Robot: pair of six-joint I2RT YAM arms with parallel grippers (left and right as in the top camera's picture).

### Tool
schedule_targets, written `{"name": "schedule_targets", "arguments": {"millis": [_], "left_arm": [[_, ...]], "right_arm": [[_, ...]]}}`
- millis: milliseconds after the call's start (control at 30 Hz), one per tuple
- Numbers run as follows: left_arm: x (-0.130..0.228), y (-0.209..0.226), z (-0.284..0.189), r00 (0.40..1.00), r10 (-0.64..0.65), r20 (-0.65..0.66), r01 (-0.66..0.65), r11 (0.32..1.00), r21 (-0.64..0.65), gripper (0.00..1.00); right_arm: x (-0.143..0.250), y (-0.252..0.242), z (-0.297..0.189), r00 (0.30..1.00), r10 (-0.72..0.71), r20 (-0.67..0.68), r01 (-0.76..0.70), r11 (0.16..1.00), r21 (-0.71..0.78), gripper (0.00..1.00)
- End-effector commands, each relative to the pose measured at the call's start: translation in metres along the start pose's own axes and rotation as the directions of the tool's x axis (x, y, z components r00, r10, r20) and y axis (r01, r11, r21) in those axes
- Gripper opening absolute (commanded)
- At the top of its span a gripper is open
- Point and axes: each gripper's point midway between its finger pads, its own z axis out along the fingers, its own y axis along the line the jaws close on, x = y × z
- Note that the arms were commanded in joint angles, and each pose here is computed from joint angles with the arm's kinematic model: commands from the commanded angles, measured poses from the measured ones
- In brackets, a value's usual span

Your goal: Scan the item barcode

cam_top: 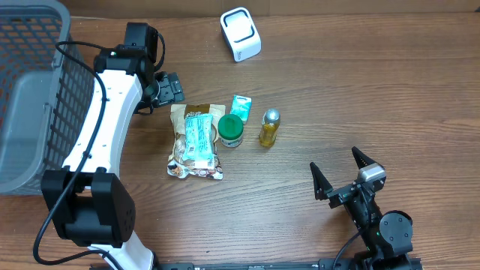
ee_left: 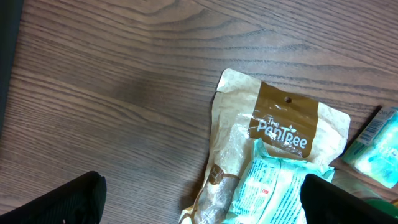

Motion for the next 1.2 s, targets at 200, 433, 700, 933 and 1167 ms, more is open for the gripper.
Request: {"name": "schedule_targets", "arguments": {"millis": [200,433,700,933,1167], "left_arm": [[-0.007,0.0,-0.009,0.999,0.013,0.034,-0.013,1.0,0.002,1.0],[-0.007,0.0,-0.009,0.999,0.013,0.034,-0.013,1.0,0.002,1.0],[-0.007,0.0,-0.009,0.999,0.013,0.034,-0.013,1.0,0.002,0.99],[-0.007,0.0,-0.009,0.999,0.013,0.034,-0.013,1.0,0.002,1.0],[-0.007,0.0,-0.009,0.999,0.013,0.034,-0.013,1.0,0.002,1.0]], "right_arm": [[0.003,-0.003,0.0,1.0,0.002,0.0,-0.002,1.0,0.016,1.0],[0.002,-0.004,0.0,1.0,0.003,0.004,-0.003,1.0,0.02,1.0],[-0.033,-0.006,-0.009,0.997,0.065,0.041,-0.067,0.996,0.051,1.0],[-0.095,-0.016,-0.03,0.983,0.168,0.067,-0.177,0.974,0.145,1.0],[-0.16,-0.013,-0.032,0.971,0.239,-0.024,-0.23,0.956,0.182,1.0]]}}
